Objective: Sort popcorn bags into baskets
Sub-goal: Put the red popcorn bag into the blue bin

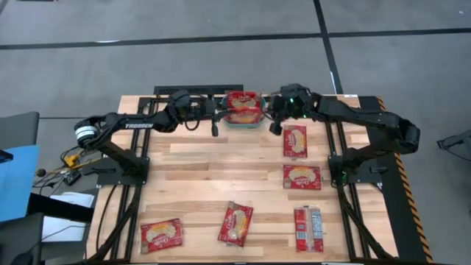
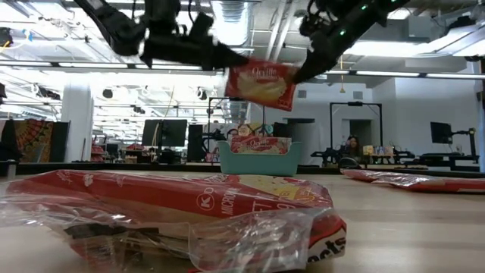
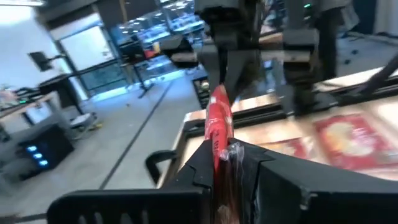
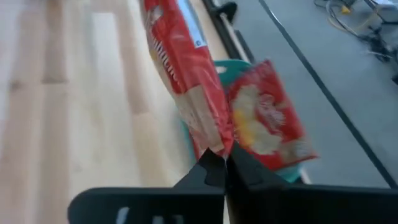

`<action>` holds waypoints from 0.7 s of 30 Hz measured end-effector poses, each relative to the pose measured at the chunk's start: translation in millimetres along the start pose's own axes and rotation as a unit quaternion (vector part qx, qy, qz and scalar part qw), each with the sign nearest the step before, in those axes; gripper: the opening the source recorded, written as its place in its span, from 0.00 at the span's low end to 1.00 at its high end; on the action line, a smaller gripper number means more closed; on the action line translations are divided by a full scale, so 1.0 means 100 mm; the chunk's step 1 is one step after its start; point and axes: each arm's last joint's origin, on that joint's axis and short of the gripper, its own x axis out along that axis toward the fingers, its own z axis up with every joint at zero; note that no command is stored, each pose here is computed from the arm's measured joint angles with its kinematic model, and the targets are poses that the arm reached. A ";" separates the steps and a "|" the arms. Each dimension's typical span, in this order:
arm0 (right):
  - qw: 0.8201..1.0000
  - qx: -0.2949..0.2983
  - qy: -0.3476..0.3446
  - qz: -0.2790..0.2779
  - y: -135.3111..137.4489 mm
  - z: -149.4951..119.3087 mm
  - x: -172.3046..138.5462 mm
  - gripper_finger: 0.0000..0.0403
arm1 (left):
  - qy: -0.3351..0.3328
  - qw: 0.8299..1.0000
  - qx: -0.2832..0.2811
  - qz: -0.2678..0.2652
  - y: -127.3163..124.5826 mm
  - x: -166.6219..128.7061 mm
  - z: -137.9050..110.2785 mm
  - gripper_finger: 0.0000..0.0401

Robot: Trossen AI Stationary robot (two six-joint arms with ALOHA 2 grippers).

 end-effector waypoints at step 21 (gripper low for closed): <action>0.992 0.031 0.121 0.016 -0.62 -0.22 0.96 0.01 | 0.077 0.993 -0.051 0.073 0.62 0.39 -0.94 0.15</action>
